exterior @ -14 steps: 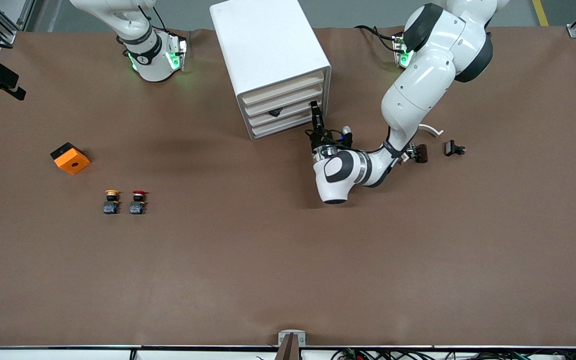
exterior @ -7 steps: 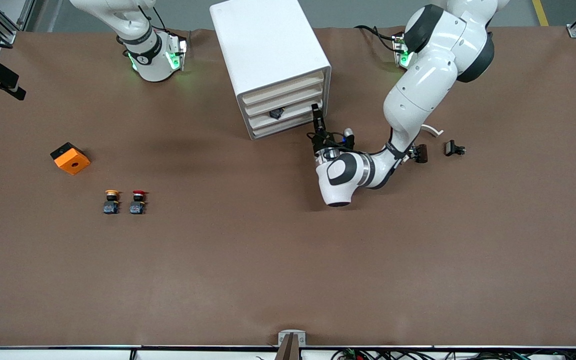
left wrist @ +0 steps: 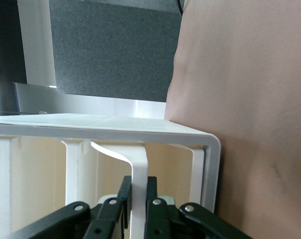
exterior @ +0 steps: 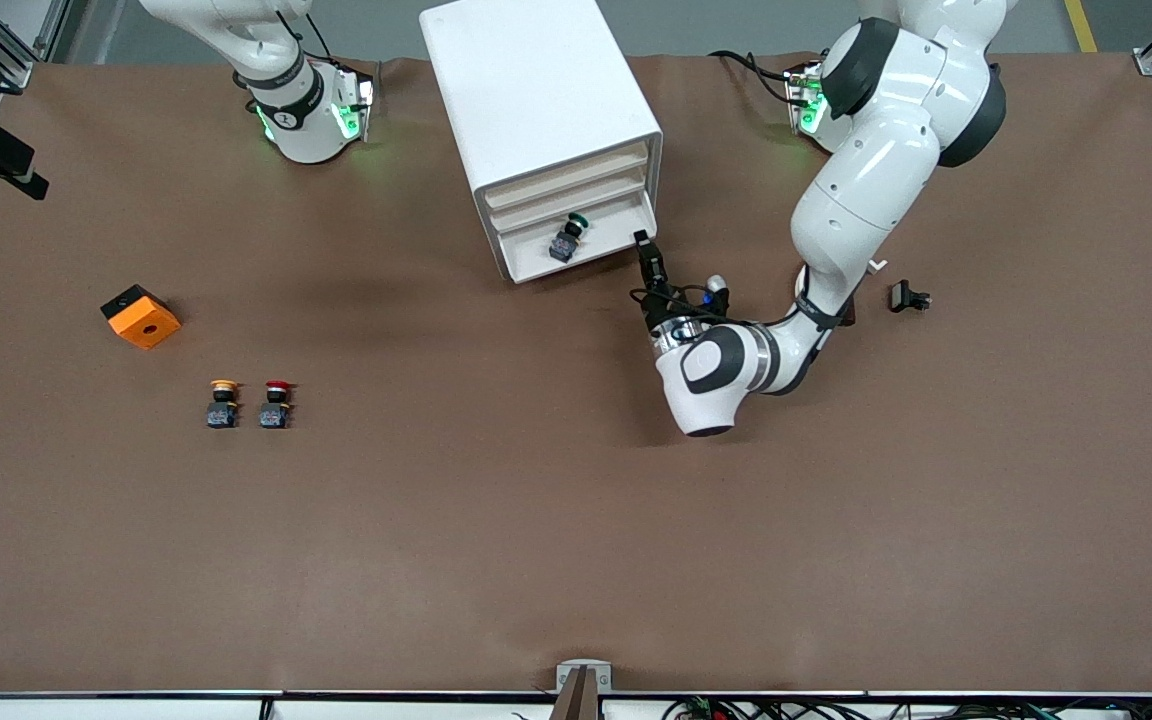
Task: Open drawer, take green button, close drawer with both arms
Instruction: 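Pull the drawer out of the cabinet with the left gripper, then reach the right gripper into the open drawer toward the green button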
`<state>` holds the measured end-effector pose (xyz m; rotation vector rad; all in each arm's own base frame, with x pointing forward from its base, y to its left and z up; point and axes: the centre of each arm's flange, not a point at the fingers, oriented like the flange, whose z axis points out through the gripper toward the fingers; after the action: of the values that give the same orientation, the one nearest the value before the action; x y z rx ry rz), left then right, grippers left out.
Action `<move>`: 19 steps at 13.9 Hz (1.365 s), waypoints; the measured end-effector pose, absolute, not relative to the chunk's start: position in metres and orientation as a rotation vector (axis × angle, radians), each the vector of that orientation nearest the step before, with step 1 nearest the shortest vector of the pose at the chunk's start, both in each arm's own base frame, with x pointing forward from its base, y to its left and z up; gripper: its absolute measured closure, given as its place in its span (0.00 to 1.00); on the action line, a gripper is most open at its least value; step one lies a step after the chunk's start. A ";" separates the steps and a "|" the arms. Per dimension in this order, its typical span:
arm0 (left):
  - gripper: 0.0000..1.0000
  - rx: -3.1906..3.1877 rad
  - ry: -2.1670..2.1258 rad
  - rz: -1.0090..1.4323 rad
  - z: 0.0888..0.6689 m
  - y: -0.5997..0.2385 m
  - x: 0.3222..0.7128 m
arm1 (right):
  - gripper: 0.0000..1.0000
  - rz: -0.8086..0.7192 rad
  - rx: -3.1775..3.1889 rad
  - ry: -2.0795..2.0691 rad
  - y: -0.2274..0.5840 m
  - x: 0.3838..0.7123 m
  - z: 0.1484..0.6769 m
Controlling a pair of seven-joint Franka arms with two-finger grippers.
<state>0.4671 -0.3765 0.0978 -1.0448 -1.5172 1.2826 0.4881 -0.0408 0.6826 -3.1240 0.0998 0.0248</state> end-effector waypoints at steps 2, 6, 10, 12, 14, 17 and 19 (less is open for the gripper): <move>0.85 -1.036 -1.534 1.300 0.100 -0.366 0.478 | 0.00 0.024 -3.124 0.105 -0.042 0.488 0.684; 0.85 -1.027 -1.581 1.338 0.109 -0.345 0.505 | 0.00 0.070 -3.121 0.127 -0.048 0.493 0.671; 0.85 -1.013 -1.599 1.351 0.111 -0.335 0.514 | 0.00 0.249 -3.117 0.124 -0.047 0.527 0.612; 0.85 -1.012 -1.599 1.351 0.111 -0.335 0.514 | 0.00 0.339 -3.114 0.126 -0.048 0.548 0.575; 0.82 -1.006 -1.599 1.359 0.111 -0.335 0.514 | 0.00 0.367 -3.123 0.114 -0.049 0.563 0.554; 0.67 -0.994 -1.589 1.373 0.113 -0.336 0.514 | 0.00 0.332 -3.134 0.119 -0.042 0.570 0.556; 0.46 -0.988 -1.579 1.380 0.114 -0.336 0.513 | 0.00 0.324 -3.141 0.230 -0.013 0.572 0.559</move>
<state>0.5132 -0.3364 0.1144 -0.9884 -1.5789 1.3800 0.5718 -0.0128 0.5586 -3.1408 0.2300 0.3237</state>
